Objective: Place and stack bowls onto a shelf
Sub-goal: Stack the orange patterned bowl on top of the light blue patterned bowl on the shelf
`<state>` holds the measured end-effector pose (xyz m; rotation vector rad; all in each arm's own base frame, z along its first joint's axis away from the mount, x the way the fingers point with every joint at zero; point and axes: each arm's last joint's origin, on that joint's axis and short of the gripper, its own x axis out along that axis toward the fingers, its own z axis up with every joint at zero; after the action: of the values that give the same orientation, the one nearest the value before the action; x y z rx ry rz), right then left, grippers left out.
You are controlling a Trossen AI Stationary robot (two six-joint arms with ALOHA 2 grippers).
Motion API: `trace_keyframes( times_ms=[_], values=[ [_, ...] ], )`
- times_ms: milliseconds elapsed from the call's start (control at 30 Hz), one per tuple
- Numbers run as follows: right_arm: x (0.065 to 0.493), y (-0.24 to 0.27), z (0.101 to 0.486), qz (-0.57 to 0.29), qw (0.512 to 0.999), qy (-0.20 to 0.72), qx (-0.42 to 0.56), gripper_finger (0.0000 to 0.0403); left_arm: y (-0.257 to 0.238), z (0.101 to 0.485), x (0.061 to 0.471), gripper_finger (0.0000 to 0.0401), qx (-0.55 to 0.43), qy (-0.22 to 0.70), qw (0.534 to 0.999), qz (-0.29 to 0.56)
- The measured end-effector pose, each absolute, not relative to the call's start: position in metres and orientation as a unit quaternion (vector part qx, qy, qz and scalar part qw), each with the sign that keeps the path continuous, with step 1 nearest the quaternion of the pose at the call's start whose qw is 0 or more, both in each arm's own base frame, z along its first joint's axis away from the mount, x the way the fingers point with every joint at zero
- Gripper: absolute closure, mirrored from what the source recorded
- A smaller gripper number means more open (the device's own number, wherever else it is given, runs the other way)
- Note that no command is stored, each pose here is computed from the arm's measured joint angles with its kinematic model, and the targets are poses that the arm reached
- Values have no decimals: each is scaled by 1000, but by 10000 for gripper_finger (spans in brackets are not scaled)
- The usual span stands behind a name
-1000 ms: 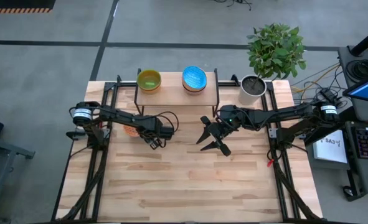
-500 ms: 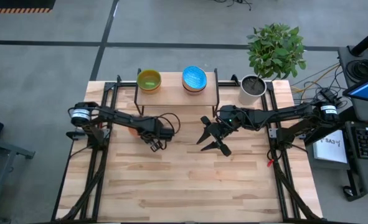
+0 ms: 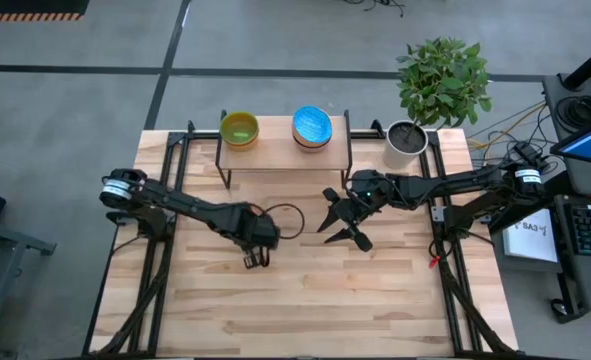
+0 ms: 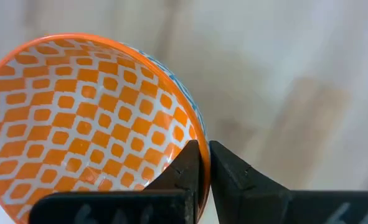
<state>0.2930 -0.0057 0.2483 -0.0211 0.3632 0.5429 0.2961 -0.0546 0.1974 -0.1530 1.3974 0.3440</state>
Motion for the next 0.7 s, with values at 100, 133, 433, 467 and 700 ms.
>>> trace_keyframes(
  times_ms=[100,133,433,467,700],
  values=[
    [293,-6,248,267,947,180,-10,252,-62,195,301,395,-81,628,762,133],
    [293,-6,248,267,947,180,-10,252,-64,194,301,395,-80,629,762,132],
    [293,-6,248,267,946,182,-9,252,-63,193,301,395,-71,630,763,127],
    [293,-6,248,267,946,182,-10,252,-63,193,302,395,-71,630,763,126],
    [293,-6,247,267,946,183,-11,252,-63,194,302,395,-72,627,766,126]
  ],
)
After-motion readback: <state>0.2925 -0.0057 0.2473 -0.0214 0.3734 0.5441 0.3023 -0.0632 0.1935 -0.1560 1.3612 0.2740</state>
